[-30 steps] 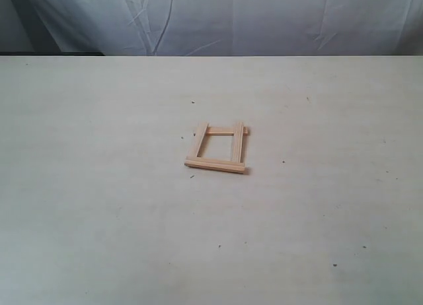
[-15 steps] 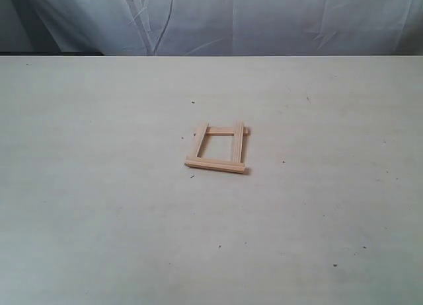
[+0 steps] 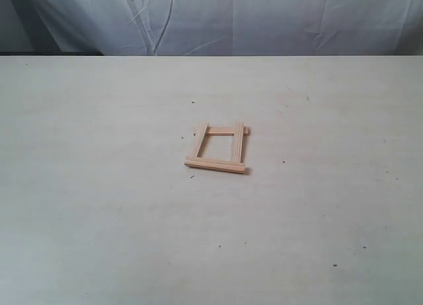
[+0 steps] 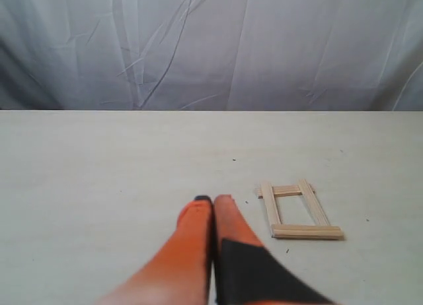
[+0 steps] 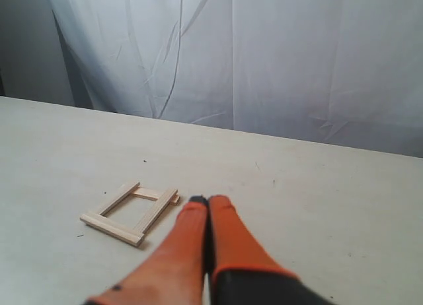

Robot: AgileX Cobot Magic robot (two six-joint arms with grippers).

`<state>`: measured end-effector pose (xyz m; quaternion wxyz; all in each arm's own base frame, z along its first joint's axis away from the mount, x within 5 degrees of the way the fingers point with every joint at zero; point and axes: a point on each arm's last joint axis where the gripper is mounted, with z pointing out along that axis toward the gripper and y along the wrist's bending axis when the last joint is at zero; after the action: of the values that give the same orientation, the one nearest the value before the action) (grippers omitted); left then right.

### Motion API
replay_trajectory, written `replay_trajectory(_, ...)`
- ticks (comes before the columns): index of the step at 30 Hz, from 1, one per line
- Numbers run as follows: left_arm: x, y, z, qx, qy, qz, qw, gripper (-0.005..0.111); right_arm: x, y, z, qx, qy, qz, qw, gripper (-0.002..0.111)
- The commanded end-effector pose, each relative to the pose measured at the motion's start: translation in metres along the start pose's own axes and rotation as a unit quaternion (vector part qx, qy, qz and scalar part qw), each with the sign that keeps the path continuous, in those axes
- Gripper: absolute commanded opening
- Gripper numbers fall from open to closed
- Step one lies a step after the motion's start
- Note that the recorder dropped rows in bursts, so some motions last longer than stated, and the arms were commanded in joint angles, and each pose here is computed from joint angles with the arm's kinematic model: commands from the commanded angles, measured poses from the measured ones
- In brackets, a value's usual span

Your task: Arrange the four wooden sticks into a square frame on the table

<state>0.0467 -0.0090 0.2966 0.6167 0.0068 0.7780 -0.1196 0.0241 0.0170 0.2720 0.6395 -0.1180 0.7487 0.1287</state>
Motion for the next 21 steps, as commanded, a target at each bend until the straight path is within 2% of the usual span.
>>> replay_trajectory(1, 0.002, 0.000, 0.000, 0.000, -0.001, 0.002, 1.000, 0.000, -0.003, 0.000, -0.002, 0.000, -0.011, 0.000, 1.000, 0.000)
replay_trajectory(15, 0.002, 0.000, 0.000, 0.000, -0.001, 0.002, 1.000, 0.000, 0.001, 0.000, 0.000, 0.001, -0.011, 0.001, 1.000, 0.000)
replay_trajectory(21, 0.002, 0.000, 0.000, 0.000, -0.001, 0.002, 1.000, 0.000, 0.028, -0.006, 0.015, 0.043, 0.022, 0.015, 0.999, 0.000)
